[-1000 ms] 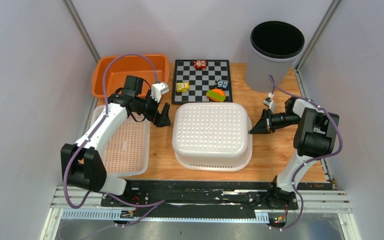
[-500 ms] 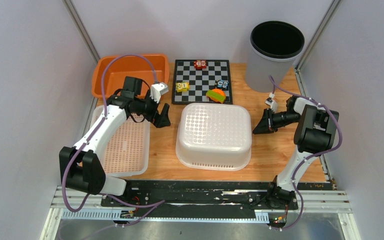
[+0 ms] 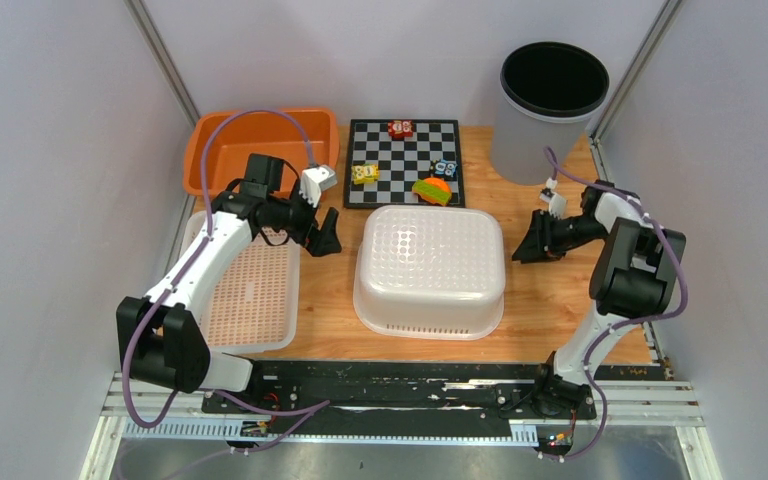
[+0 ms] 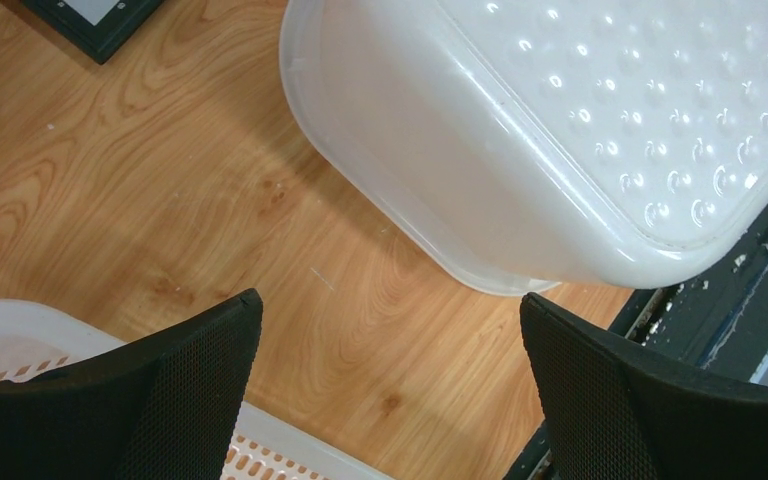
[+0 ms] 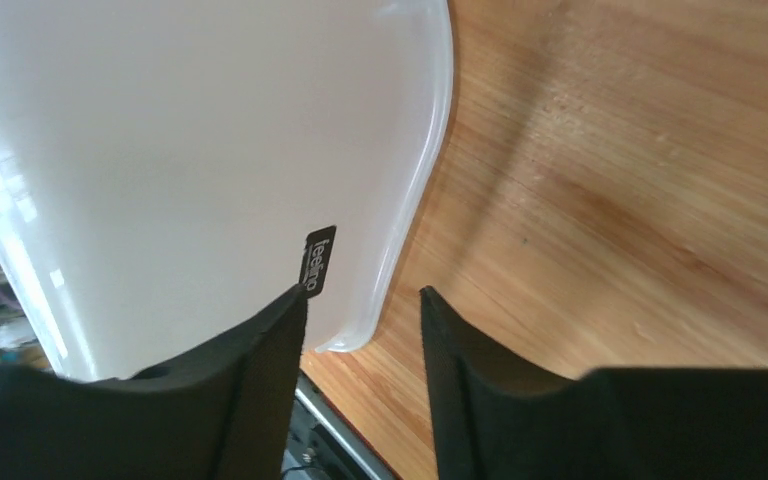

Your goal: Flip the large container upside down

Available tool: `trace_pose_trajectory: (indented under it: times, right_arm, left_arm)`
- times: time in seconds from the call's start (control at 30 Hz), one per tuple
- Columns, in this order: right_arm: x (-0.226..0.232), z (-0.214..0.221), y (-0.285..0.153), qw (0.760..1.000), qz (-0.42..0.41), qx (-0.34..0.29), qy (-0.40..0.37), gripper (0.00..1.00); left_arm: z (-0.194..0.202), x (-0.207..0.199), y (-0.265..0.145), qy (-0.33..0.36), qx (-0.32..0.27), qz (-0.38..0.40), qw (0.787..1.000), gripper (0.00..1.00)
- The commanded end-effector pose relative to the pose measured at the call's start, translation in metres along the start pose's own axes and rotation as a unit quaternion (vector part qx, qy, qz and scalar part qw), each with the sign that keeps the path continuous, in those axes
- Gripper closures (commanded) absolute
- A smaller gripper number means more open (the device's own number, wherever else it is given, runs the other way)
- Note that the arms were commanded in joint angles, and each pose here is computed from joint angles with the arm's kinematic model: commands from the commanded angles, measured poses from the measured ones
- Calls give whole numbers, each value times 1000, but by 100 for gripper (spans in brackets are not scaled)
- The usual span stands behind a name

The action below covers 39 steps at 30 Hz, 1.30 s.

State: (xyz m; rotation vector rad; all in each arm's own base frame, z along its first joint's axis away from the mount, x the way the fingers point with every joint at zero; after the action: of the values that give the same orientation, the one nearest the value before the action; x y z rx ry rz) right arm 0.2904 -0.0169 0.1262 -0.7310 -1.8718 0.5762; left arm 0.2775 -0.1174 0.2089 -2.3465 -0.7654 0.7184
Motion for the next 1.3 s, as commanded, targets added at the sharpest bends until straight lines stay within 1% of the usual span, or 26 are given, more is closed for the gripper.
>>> trace_pose_trajectory:
  times: [0.0,0.13,0.27,0.33,0.43,0.5,0.57,0.67,0.83,0.93,1.13,1.27]
  right_arm:
    - [21,-22,-42,992,76,-54,-88,43]
    - [44,-26,-65,977,105,-85,-163,32]
    - [70,-22,-80,956,123,-108,-244,26]
    - [87,-19,-88,940,133,-122,-291,23]
    - [111,-15,-95,913,136,-144,-357,18]
    - [127,-12,-99,896,132,-163,-390,10]
    - [142,-9,-101,881,128,-181,-417,2]
    - [162,-6,-102,867,123,-203,-437,0]
    - [180,-6,-101,860,109,-219,-447,0]
    - [184,-8,-100,860,104,-228,-445,0]
    - [181,-13,-96,862,106,-237,-436,0]
    - [172,-21,-95,870,128,-240,-411,0]
  left_arm:
    - [2,-9,0,21,-4,38,999,0]
    - [1,-19,3,51,6,51,997,0]
    - [3,-26,13,112,34,8,993,0]
    - [5,-27,20,137,46,-13,989,0]
    - [7,-26,27,155,60,-30,986,0]
    - [8,-25,32,163,69,-35,984,0]
    - [10,-24,37,172,79,-33,981,0]
    - [14,-29,44,186,94,-13,978,0]
    - [14,-42,58,206,101,29,973,0]
    - [11,-49,69,214,105,48,970,0]
    - [4,-66,88,235,112,85,962,0]
    - [3,-79,100,252,123,107,954,0]
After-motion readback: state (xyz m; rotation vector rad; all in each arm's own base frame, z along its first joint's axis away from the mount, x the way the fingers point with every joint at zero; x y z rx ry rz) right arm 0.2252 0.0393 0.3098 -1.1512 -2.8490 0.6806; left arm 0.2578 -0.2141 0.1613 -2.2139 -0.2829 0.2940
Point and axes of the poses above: each gripper's point midway between its finger pads, its own y axis out along the fingers, its own x axis along the line the jaws close on, z = x × y, the point moved 6 cm from there along -y, back along the fingers, and after that the axes turned 6 degrees about -y, right-handed, at the moved point
